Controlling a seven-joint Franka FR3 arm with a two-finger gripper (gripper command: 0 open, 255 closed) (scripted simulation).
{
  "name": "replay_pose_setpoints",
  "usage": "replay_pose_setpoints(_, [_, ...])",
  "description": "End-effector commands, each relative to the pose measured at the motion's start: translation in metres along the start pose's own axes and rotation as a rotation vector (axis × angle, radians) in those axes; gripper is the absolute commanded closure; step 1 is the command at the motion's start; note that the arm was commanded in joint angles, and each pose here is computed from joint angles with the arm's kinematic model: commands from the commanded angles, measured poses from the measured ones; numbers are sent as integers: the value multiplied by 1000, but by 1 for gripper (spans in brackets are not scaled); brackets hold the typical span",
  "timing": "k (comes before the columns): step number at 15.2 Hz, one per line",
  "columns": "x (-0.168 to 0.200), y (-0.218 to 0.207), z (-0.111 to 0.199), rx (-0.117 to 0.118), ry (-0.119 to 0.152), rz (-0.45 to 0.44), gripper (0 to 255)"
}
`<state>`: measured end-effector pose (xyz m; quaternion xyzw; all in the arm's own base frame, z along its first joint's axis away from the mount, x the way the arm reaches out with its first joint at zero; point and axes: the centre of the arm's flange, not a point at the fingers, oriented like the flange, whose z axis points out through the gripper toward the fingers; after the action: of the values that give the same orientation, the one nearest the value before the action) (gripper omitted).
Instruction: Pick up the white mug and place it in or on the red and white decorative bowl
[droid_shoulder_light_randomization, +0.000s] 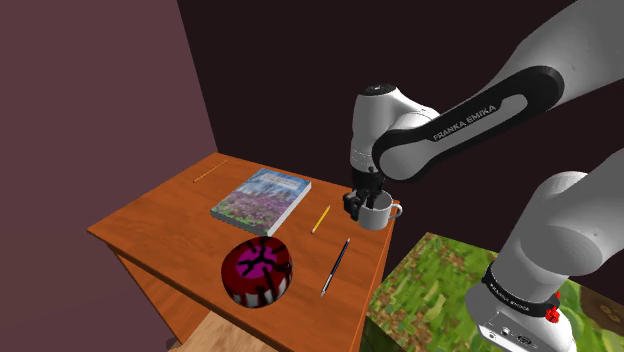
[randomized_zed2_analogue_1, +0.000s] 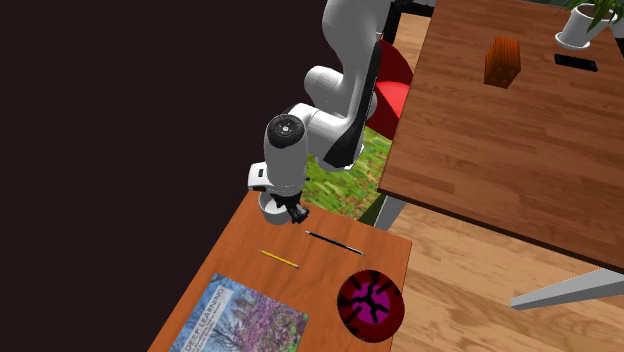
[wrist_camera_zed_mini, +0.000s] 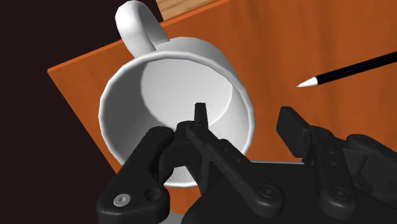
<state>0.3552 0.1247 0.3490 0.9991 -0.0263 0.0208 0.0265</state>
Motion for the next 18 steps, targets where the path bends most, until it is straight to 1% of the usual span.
replay_pose_setpoints(1, [0,0,0,0,0,0,255])
replay_pose_setpoints(9, [0,0,0,0,0,0,255])
replay_pose_setpoints(18, [2,2,-47,0,0,0,255])
